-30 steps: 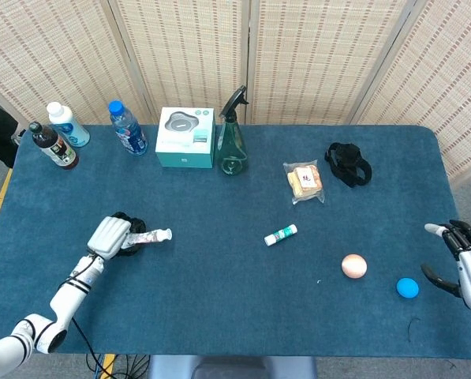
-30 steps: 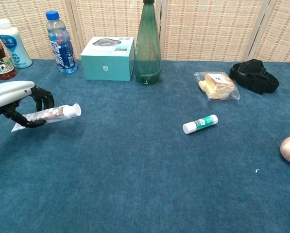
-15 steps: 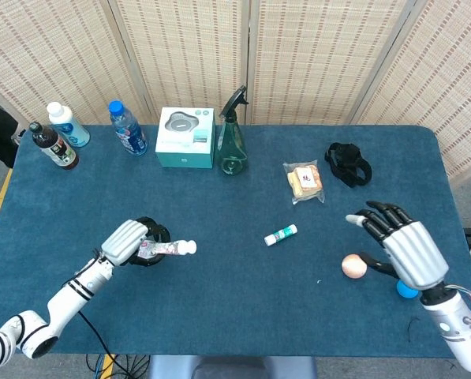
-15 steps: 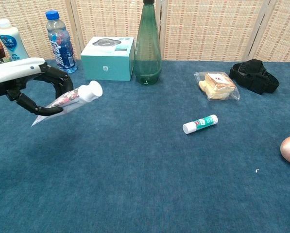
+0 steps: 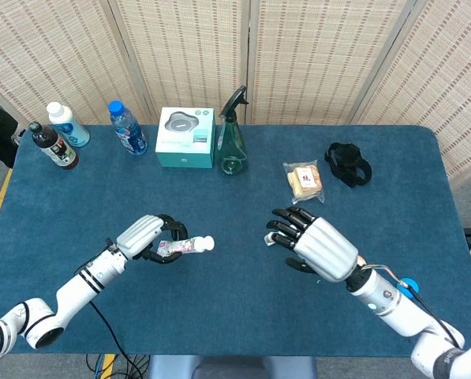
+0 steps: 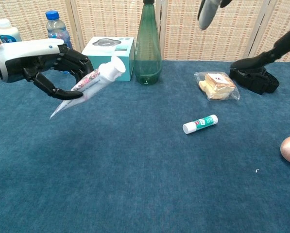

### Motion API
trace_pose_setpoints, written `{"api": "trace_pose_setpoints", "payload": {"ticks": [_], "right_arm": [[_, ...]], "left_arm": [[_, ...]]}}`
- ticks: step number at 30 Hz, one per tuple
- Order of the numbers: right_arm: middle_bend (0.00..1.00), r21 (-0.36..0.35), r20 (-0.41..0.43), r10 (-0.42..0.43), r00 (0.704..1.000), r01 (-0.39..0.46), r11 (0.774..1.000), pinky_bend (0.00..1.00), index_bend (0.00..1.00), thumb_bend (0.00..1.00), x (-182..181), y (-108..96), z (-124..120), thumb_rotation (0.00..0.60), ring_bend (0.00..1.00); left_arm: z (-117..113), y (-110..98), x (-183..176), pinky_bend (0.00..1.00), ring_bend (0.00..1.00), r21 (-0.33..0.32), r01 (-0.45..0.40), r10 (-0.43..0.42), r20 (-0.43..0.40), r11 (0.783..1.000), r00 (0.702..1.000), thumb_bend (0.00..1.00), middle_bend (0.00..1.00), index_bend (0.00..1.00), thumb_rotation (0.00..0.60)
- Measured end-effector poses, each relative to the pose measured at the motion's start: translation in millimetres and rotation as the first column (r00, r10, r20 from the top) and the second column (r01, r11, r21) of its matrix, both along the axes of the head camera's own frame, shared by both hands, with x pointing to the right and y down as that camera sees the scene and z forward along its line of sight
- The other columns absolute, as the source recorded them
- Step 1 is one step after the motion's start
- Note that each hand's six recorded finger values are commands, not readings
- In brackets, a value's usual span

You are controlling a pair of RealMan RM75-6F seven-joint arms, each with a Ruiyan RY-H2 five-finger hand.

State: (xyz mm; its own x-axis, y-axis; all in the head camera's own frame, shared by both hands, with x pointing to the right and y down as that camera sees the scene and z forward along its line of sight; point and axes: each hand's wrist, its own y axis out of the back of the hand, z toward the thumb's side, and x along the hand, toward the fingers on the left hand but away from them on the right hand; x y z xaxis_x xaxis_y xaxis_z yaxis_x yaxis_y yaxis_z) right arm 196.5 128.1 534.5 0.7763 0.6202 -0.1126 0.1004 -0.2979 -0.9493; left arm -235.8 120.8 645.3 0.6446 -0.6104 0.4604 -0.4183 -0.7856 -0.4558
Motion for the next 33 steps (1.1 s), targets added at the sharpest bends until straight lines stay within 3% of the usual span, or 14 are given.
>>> {"api": "trace_pose_setpoints", "payload": {"ticks": [8,14,33], "right_arm": [[0.36,0.062,0.015,-0.09,0.996,0.088,0.994,0.28,0.43,0.09,-49.8,-1.6,10.1,0.6,0.2],[0.36,0.094,0.014,-0.11,0.994,0.108,0.99,0.28,0.43,0.1,-73.7,-7.1,16.8,0.6,0.2],[0.36,0.077,0.034,-0.125,0.992,0.122,0.99,0.28,0.43,0.12,-104.6,-13.6,31.4,0.6,0.2]], "left_arm": [[-4.7,-5.7,1.0,0.27,0.47,-0.031,0.015,-0.016,-0.027,0.999,1.0,0.41,0.67,0.58,0.6],[-8.9,-3.9,4.2,0.27,0.47,-0.03,0.006,-0.007,-0.041,1.0,0.999,0.41,0.67,0.58,0.6],[-8.9,0.5,17.3,0.27,0.47,-0.044,-0.03,0.028,-0.042,0.999,0.999,0.41,0.67,0.58,0.6]]}}
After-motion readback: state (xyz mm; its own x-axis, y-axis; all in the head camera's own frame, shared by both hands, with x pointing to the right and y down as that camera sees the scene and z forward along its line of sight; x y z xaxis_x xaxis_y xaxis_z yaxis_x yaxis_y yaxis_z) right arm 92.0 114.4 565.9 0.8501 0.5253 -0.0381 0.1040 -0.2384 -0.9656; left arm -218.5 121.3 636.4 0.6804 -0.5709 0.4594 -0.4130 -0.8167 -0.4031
